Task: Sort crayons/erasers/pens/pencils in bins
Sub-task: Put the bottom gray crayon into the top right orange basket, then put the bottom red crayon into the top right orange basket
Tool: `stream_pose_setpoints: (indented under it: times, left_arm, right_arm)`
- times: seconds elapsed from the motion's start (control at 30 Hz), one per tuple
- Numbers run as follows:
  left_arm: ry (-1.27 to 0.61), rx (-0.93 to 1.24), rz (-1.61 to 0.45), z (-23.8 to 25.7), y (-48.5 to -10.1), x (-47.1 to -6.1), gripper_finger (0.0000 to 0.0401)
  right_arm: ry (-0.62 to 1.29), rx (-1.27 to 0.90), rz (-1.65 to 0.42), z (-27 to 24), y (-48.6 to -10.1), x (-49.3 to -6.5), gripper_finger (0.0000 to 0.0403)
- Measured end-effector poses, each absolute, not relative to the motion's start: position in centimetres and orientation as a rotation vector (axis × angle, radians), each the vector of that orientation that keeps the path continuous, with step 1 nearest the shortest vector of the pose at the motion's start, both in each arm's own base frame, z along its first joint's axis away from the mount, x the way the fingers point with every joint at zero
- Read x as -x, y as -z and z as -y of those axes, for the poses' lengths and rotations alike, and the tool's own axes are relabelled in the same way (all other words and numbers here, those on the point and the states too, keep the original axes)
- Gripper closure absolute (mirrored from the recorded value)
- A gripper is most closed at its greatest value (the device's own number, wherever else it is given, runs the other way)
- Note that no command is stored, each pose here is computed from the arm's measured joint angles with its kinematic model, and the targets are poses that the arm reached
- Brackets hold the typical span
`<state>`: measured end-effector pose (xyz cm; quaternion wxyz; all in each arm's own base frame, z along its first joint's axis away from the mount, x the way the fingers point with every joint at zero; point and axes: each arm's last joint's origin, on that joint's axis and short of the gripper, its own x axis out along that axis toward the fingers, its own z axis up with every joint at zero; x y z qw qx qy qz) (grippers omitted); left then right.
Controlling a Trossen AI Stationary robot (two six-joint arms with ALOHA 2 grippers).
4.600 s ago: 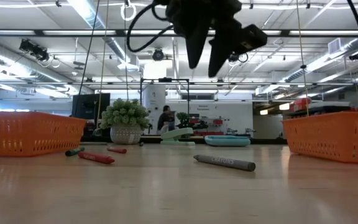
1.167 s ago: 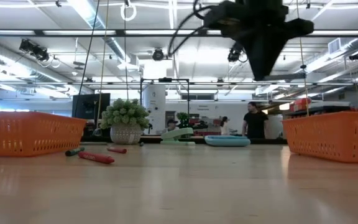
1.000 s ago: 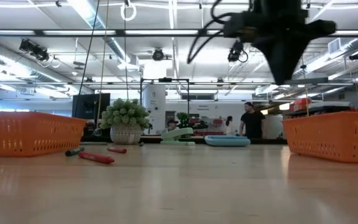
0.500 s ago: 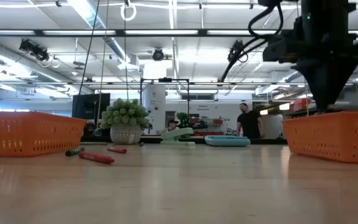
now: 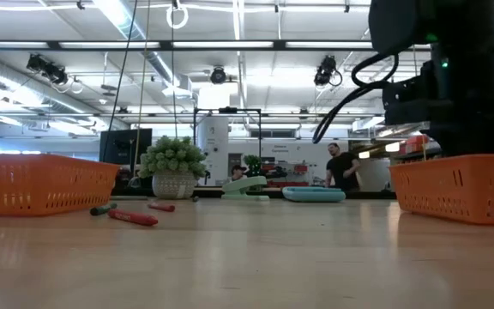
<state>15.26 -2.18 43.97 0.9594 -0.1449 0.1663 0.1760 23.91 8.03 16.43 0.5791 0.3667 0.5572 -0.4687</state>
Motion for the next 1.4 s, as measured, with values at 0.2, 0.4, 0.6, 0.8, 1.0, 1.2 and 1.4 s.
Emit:
stream_pose_setpoints:
  times: [0.2,0.4,0.6,0.8,1.0,1.2,1.4]
  left_arm:
    - [-0.358,0.300,-0.336,2.18,-43.97,-15.26,0.0348]
    - [-0.357,0.301,-0.336,2.18,-43.97,-15.26,0.0343]
    - [-0.359,0.314,-0.334,2.18,-43.96,-15.27,0.0347]
    - [-0.360,0.320,-0.333,2.18,-43.97,-15.26,0.0349]
    - [-0.361,0.318,-0.333,2.18,-43.97,-15.27,0.0344]
    - [-0.360,0.318,-0.333,2.18,-43.96,-15.27,0.0352]
    - [-0.360,0.318,-0.333,2.18,-43.96,-15.26,0.0349]
  right_arm:
    - [1.082,-0.860,-1.244,-8.03,-16.37,-24.28,0.0354]
    - [1.111,-0.854,-1.202,-7.90,-16.27,-24.24,0.0354]
    - [1.154,-0.900,-1.174,-7.88,-16.02,-24.10,0.0354]
    - [1.148,-0.895,-1.178,-7.88,-16.03,-24.11,0.0354]
    - [1.136,-0.881,-1.186,-7.88,-16.03,-24.11,0.0350]
    - [1.135,-0.880,-1.187,-7.88,-16.02,-24.12,0.0312]
    - [1.126,-0.893,-1.181,-7.95,-16.08,-24.28,0.0278]
